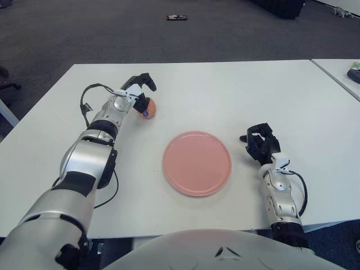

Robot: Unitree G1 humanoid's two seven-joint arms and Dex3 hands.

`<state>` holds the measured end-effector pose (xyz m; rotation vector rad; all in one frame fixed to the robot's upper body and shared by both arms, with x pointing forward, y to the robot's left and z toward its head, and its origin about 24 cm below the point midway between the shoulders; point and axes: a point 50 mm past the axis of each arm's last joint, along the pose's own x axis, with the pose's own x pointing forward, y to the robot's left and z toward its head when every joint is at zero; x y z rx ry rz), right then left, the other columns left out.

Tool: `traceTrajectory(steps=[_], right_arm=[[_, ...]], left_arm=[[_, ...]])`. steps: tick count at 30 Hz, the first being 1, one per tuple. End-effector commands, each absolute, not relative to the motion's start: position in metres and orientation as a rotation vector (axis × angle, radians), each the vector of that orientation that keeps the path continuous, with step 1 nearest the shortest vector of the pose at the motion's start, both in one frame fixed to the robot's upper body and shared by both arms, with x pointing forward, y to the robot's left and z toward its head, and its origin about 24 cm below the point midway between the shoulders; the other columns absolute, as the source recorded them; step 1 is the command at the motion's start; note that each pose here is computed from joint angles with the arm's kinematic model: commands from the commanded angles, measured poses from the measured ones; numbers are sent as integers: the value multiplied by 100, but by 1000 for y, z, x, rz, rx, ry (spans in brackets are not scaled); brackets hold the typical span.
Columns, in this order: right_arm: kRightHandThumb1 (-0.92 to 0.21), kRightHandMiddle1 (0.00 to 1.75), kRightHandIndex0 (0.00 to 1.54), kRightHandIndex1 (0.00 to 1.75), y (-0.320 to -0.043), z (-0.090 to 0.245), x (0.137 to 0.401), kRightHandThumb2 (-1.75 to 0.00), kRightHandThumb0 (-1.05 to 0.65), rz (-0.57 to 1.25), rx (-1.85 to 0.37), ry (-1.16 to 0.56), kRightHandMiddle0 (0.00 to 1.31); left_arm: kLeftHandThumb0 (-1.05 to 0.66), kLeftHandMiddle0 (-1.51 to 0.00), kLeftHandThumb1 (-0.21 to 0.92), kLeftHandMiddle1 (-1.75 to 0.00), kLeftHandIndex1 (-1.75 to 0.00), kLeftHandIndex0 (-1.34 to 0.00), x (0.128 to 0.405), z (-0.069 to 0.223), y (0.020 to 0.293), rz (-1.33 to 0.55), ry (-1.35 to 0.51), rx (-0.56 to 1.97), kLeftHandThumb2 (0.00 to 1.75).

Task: Put the apple into the plate.

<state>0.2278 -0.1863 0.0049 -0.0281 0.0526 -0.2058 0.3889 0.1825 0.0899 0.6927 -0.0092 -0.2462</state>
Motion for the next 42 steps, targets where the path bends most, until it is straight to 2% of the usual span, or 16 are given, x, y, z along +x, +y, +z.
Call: traceTrajectory(steps=[1,17,20,24,29,31,32,33,34,36,37,38,39,42], right_arm=[[-83,175,45,123,-186,5,231,-65,-36,-206,-21,54,24],[-81,175,45,121,-185,6,232,-68,-36,-200,-6,46,25],[-84,175,45,119,-184,7,232,-64,-36,-199,-6,42,24],[-85,175,44,119,-184,7,232,-62,-35,-197,-8,42,23],[-86,175,45,118,-184,7,232,-61,-35,-202,-10,51,23],[-86,175,45,118,-183,7,232,-61,-35,-205,-11,53,23],[-86,175,44,118,-183,7,232,-61,-35,-205,-12,54,23],[-86,175,44,118,-183,7,232,-61,-35,-206,-12,55,23],[-86,175,44,118,-183,7,232,-61,-35,-206,-13,55,23],[-86,175,44,118,-183,7,232,-61,-35,-206,-14,55,23],[-87,175,44,118,-183,7,232,-60,-35,-206,-16,53,22],[-87,175,44,118,-183,7,232,-59,-35,-205,-17,53,22],[-88,175,44,118,-183,7,233,-59,-35,-205,-17,51,22],[-86,175,45,118,-183,7,233,-61,-35,-204,-16,48,23]], left_arm=[[0,-86,4,-163,-175,-58,391,105,174,-288,-103,633,160],[0,-86,2,-166,-175,-60,381,110,161,-396,-238,575,163],[0,-87,2,-165,-175,-60,380,111,159,-412,-250,584,163],[0,-87,2,-164,-175,-60,380,111,157,-414,-254,681,163],[0,-83,4,-171,-172,-60,385,110,156,-372,-268,975,162],[-1,-73,11,-173,-169,-59,387,107,156,-352,-260,1104,153],[-27,-47,19,-171,-170,-38,388,106,157,-343,-256,1155,135],[-45,-30,25,-170,-171,-24,388,105,157,-337,-254,1182,122],[-56,-19,29,-169,-171,-15,389,105,157,-332,-254,1198,113],[-66,-10,32,-168,-171,-8,390,101,159,-314,-232,1256,105],[-70,-8,36,-145,-153,-6,391,97,161,-297,-206,1318,100],[-77,-5,45,-100,-114,-4,391,95,163,-284,-190,1363,88],[-82,-3,52,-72,-89,-2,392,92,164,-275,-176,1426,80],[-95,-1,67,-23,-39,-1,392,88,165,-264,-161,1505,61]])
